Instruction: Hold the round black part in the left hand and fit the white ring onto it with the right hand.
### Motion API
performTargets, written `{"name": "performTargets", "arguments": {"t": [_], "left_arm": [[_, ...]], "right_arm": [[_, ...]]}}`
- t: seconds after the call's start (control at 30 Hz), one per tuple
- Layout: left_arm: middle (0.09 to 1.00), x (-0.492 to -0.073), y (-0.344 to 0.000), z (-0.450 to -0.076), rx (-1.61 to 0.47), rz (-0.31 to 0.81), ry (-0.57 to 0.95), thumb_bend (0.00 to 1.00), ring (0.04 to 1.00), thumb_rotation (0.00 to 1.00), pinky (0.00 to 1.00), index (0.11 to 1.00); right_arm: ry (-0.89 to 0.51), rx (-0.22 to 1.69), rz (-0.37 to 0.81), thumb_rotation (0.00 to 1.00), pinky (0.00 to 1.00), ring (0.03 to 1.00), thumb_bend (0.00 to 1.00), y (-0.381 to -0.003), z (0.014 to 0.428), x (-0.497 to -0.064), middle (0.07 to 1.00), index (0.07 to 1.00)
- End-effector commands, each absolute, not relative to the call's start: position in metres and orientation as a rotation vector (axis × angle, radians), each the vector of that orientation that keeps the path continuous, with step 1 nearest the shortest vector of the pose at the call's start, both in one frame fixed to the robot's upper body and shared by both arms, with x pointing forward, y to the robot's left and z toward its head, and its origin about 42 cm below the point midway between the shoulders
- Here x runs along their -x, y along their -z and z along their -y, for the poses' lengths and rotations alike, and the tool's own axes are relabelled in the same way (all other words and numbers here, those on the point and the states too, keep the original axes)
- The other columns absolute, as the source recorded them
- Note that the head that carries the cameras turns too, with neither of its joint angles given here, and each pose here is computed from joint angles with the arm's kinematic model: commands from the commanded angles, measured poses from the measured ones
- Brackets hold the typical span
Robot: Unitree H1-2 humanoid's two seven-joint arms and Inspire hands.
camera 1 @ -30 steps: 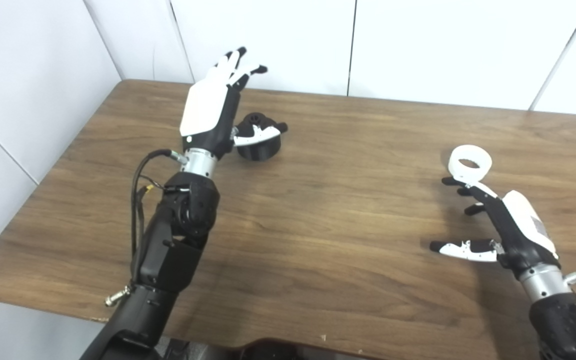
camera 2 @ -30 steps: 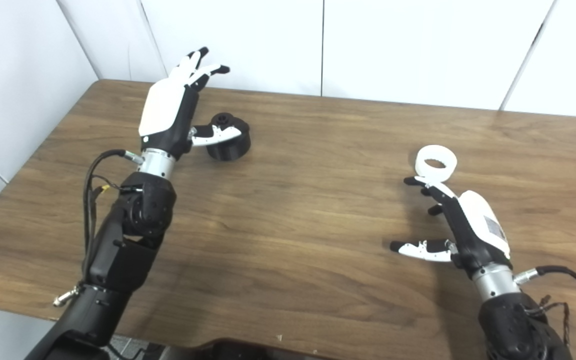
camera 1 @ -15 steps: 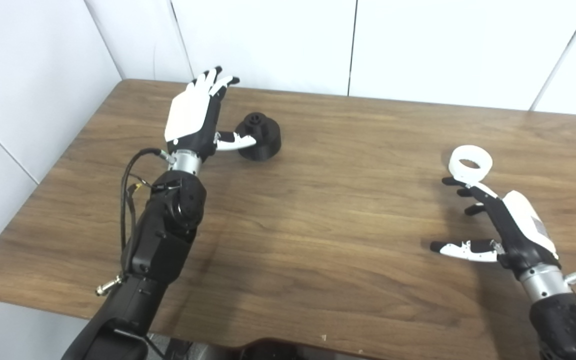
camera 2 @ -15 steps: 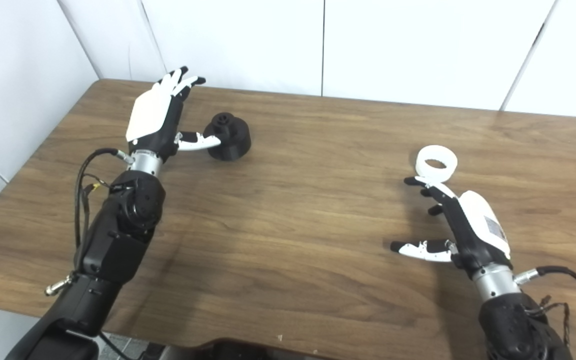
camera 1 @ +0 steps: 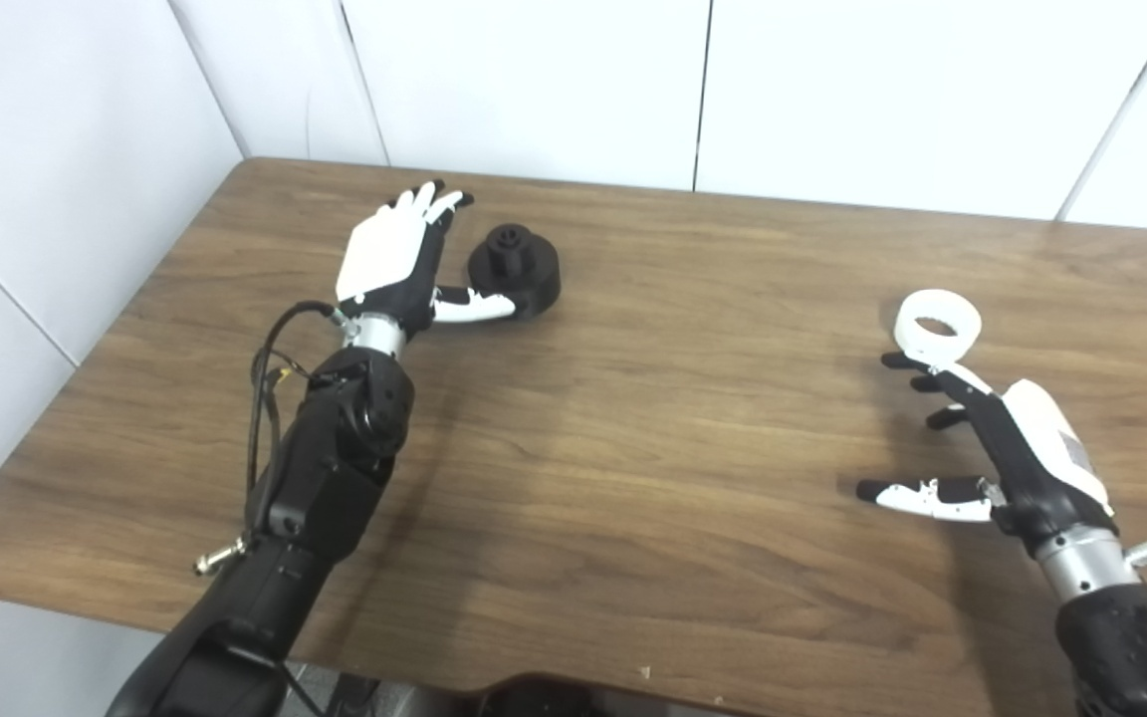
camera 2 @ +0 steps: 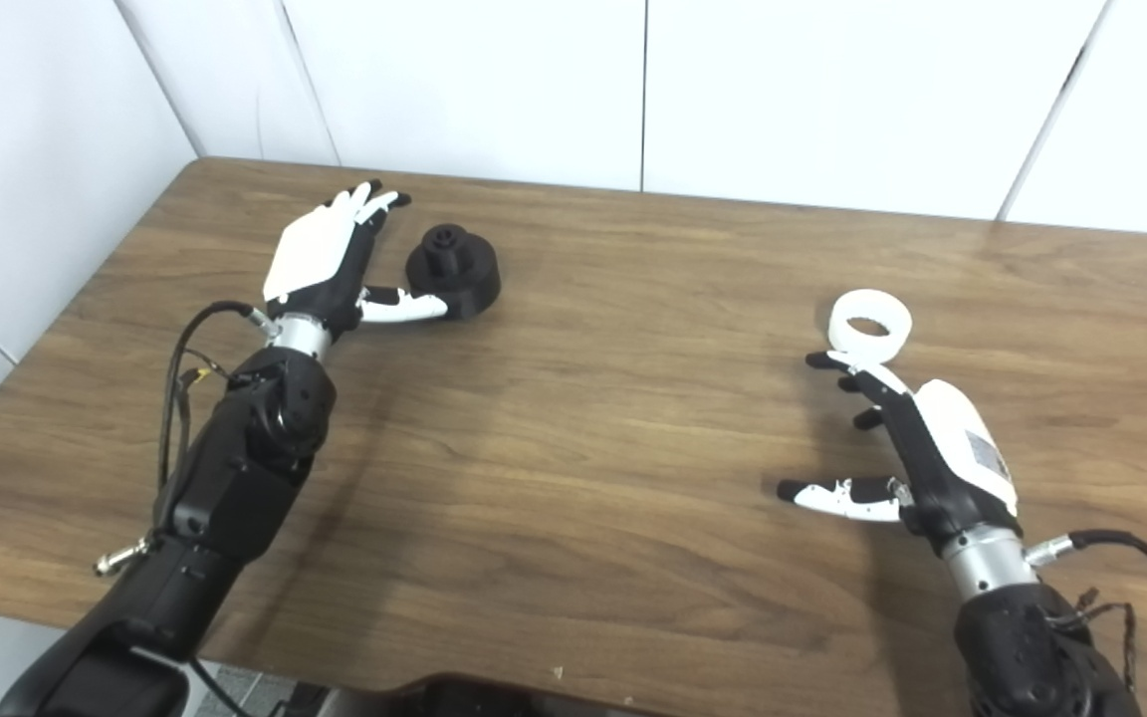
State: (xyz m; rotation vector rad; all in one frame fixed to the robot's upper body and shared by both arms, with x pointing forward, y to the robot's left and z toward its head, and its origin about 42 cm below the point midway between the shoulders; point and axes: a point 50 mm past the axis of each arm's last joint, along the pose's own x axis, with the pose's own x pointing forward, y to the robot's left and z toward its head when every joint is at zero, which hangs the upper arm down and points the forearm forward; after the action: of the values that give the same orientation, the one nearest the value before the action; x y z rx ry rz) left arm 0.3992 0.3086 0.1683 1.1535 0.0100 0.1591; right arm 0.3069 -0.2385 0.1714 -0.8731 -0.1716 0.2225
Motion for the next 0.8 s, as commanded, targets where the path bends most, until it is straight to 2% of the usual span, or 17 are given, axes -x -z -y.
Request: {"name": "performTargets", "arguments": {"t": [0.0,0.53,0.77], "left_arm": [[1.000,-0.416,-0.197,-0.316,-1.186,0.064,-0.206,1.00,1.000,0.46,1.00,0.874],[1.000,-0.435,-0.166,-0.319,-1.205,-0.044,-0.166,1.00,1.000,0.48,1.00,0.879],[1.000,-0.439,-0.158,-0.317,-1.197,-0.066,-0.163,1.00,1.000,0.48,1.00,0.856]], "right_arm": [[-0.202,0.890,0.256,0.14,0.66,0.823,0.76,-0.191,0.239,-0.313,0.877,0.826],[-0.198,0.886,0.258,0.14,0.67,0.825,0.76,-0.194,0.245,-0.308,0.877,0.819],[-0.194,0.885,0.254,0.13,0.66,0.819,0.76,-0.194,0.248,-0.305,0.873,0.817]]}}
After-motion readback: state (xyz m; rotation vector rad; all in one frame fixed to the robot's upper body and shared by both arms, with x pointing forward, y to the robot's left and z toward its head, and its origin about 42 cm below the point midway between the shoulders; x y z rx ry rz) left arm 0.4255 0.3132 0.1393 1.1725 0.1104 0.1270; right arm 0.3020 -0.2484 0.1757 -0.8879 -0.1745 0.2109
